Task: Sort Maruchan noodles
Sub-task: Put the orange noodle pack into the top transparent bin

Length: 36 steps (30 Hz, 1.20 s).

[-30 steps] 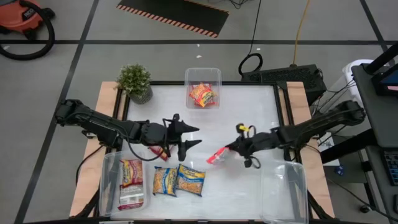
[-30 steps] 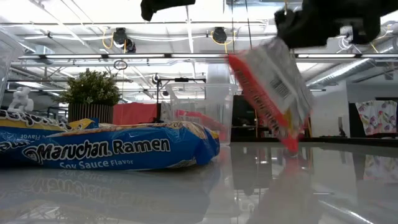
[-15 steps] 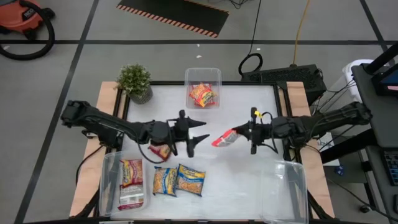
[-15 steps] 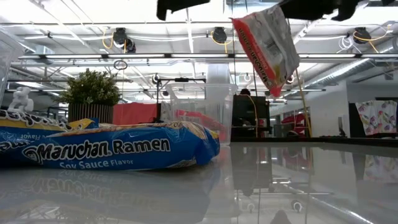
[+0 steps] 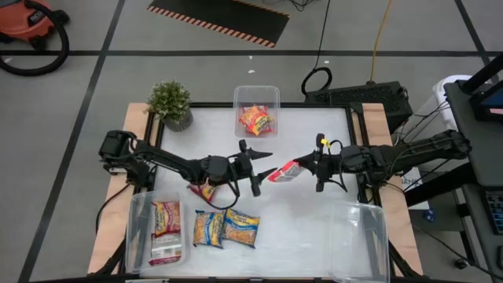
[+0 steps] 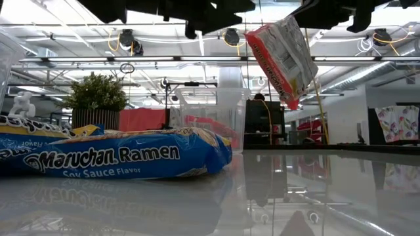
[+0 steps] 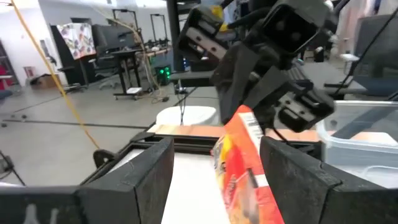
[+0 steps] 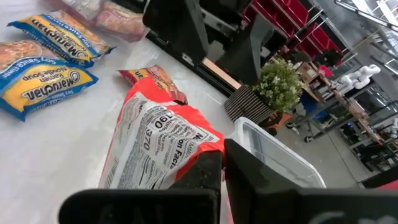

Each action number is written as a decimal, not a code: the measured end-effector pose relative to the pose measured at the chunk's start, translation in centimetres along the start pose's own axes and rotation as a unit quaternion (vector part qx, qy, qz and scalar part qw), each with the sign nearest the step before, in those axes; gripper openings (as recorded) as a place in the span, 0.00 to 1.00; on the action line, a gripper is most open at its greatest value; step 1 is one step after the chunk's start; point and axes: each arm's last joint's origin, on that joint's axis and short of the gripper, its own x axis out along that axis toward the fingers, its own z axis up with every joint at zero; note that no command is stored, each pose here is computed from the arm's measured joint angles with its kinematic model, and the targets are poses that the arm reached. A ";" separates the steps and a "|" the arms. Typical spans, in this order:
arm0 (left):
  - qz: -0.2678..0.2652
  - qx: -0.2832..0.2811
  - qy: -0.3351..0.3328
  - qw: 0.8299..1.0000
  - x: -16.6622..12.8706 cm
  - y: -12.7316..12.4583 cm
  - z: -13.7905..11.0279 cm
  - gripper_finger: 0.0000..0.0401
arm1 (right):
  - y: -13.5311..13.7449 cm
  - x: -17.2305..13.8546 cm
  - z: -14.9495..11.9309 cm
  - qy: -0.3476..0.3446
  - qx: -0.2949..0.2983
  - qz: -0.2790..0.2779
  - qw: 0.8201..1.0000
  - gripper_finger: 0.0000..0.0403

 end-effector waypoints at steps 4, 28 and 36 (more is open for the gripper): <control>-0.014 -0.010 0.009 1.000 0.3 0.3 -0.5 0.63 | 0.0 0.0 0.0 0.000 0.002 0.000 1.000 0.00; -0.030 -0.076 0.077 0.994 0.5 0.9 -1.9 0.88 | -0.1 2.5 -0.1 0.020 0.035 -0.062 0.997 0.00; -0.023 -0.064 0.102 0.993 0.6 1.4 -2.4 0.88 | -0.4 2.5 0.0 0.015 0.047 -0.077 0.996 0.00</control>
